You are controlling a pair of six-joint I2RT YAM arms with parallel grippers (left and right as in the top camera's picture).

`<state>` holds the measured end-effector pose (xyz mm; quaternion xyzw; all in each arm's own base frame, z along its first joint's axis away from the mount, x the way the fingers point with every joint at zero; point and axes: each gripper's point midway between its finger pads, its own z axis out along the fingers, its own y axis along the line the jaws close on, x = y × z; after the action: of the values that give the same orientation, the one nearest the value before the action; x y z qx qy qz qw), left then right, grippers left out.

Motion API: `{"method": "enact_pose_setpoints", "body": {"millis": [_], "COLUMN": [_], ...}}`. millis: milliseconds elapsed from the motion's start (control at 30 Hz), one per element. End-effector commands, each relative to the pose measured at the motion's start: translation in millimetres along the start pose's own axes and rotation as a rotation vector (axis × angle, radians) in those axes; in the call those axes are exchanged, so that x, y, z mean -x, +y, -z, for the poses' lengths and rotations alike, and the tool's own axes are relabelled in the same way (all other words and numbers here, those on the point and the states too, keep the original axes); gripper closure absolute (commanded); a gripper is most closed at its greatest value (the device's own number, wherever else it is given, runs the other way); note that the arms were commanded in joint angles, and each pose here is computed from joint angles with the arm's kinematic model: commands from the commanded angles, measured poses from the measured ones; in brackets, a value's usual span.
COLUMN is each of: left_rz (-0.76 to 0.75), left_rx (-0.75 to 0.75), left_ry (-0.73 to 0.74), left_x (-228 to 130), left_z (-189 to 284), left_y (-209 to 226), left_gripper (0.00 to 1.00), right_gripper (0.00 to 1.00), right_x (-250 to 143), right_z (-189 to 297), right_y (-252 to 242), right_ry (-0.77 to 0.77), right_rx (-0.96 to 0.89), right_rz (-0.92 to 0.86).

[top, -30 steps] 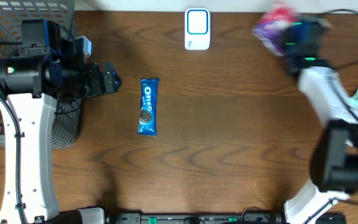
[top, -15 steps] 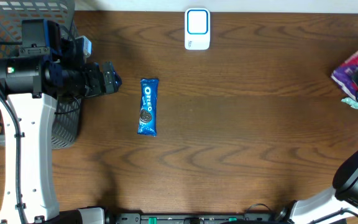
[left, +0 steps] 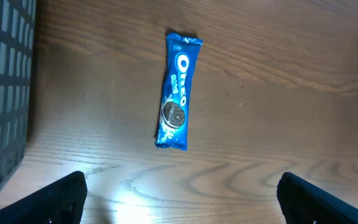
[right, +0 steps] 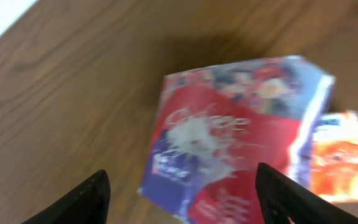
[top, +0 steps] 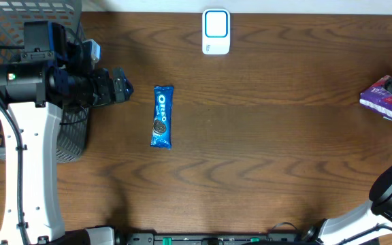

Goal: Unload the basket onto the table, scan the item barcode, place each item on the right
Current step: 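Carry the Carefree pack rightward and drop it at the far right, then move the right gripper left to the blue Oreo pack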

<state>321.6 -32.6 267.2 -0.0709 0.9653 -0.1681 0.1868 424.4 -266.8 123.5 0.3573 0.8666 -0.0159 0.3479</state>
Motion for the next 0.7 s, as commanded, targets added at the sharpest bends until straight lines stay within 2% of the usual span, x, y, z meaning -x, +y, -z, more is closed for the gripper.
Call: {"method": "enact_pose_setpoints", "body": {"millis": [0, 267, 400, 500, 567, 600, 633, 667], "left_rz": [-0.014, -0.014, -0.014, -0.014, -0.014, -0.014, -0.014, -0.014], "left_rx": [0.006, 0.006, 0.006, 0.006, 0.006, 0.006, 0.006, 0.006], "left_ry": [0.002, 0.002, 0.002, 0.002, 0.002, 0.002, 0.002, 0.002], "left_x": [0, 0, 0, 0, 0, 0, 0, 0], "left_z": [-1, -1, -1, -1, -1, -1, -1, -1], "left_y": [1, 1, 1, 1, 1, 1, 1, 1], "left_gripper": [0.02, 0.02, 0.02, 0.02, 0.02, 0.02, 0.02, 0.02], "right_gripper": [0.29, 0.24, 0.24, 0.23, 0.18, 0.07, 0.01, 0.01], "right_x": [-13, -55, -105, -149, -177, -192, -208, -222], "right_z": [2, 32, 56, 72, 83, 89, 95, 101], "right_y": [56, 178, 233, 264, 282, 290, 298, 305], "right_ry": [0.055, 0.134, 0.266, 0.38, 0.444, 0.476, 0.51, 0.539], "right_rx": [0.257, 0.662, 0.809, 0.847, 0.868, 0.879, 0.889, 0.891], "right_rz": [0.09, 0.264, 0.33, 0.386, 0.429, 0.452, 0.477, 0.503]}}
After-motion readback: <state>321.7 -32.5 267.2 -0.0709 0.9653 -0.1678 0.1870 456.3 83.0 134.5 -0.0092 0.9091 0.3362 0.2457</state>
